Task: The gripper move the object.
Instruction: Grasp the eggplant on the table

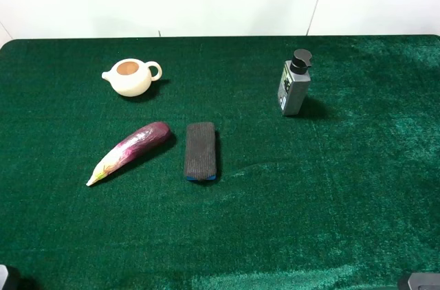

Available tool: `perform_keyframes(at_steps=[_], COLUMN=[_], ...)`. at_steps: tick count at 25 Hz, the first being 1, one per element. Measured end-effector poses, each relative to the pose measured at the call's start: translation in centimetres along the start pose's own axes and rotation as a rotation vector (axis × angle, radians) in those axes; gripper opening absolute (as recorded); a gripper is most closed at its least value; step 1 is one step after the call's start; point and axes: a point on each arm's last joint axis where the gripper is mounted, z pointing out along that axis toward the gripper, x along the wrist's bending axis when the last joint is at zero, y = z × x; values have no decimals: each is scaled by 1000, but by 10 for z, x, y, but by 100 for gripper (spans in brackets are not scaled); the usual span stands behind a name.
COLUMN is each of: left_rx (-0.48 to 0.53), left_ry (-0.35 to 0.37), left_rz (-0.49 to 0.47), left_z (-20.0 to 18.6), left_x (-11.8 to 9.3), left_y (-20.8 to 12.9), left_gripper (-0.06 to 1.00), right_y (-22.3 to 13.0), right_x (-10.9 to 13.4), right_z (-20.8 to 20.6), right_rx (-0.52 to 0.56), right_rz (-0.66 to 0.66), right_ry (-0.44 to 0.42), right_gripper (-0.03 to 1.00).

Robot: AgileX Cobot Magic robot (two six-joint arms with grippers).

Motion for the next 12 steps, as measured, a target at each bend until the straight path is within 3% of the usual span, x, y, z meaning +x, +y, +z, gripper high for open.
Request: perform_keyframes(at_steps=[12], left_rx=[0], left_ry=[0], left_rz=[0], left_z=[0], left_x=[0], left_y=[0], left_gripper=[97], right_y=[0], right_x=[0], right_z=[0], right_rx=[0], right_rz=[0], right_ry=[0], right_gripper=[69])
